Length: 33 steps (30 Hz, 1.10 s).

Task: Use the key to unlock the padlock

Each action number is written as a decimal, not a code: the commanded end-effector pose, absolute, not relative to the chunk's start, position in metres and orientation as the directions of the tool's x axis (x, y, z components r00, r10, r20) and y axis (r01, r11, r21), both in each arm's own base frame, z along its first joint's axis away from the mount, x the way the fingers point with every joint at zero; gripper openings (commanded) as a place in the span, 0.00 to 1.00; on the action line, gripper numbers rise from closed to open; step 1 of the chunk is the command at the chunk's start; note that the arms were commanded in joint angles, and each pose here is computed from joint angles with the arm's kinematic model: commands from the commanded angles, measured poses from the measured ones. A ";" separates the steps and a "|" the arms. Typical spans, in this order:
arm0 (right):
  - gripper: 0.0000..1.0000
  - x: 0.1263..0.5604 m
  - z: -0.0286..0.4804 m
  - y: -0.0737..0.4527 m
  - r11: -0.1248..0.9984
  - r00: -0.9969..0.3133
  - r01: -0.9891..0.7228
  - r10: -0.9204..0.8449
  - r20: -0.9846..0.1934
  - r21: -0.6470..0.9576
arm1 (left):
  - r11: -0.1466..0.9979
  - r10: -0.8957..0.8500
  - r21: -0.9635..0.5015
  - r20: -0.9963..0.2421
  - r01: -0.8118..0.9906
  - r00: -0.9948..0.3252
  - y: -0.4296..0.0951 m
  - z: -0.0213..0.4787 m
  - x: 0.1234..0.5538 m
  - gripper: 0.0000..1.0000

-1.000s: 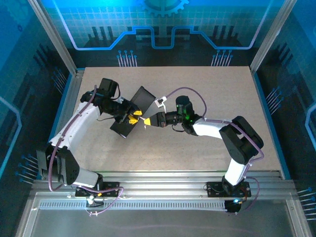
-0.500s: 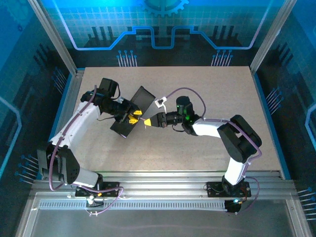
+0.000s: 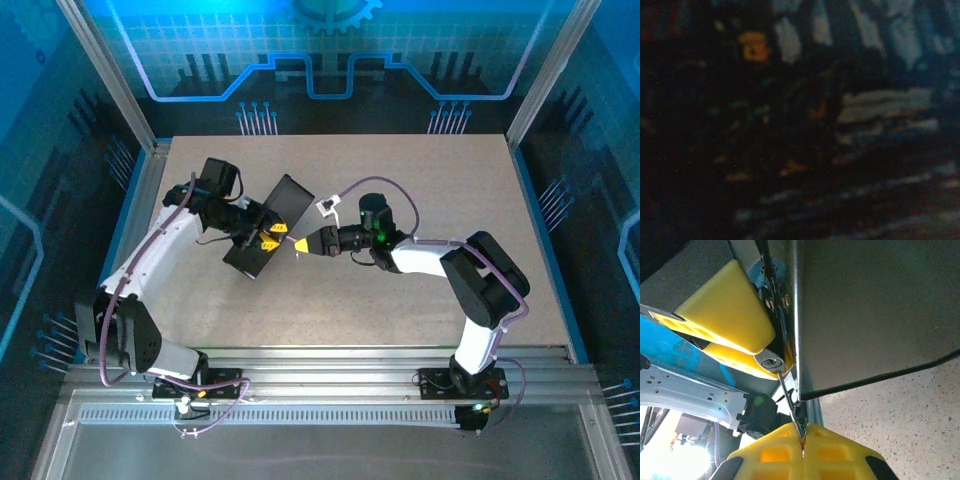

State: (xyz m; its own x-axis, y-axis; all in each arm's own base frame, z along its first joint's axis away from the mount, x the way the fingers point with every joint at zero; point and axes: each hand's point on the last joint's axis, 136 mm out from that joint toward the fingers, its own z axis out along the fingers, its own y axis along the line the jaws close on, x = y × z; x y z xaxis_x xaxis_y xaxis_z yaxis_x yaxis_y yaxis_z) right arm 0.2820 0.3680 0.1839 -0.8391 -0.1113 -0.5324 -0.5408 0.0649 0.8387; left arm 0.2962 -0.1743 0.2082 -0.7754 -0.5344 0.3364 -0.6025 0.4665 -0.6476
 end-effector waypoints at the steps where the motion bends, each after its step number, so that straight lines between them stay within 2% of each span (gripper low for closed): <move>1: 0.00 0.281 0.191 0.377 0.035 -0.817 -0.571 -0.122 -0.564 0.820 | 0.447 -0.492 -0.724 0.292 -0.525 -0.820 -0.178 0.229 0.303 0.00; 21: 0.00 0.284 0.190 0.387 0.030 -0.819 -0.566 -0.139 -0.557 0.824 | 0.445 -0.492 -0.728 0.288 -0.521 -0.822 -0.178 0.231 0.304 0.00; 33: 0.00 0.287 0.193 0.373 0.039 -0.819 -0.571 -0.101 -0.565 0.820 | 0.449 -0.500 -0.724 0.283 -0.524 -0.818 -0.173 0.231 0.303 0.00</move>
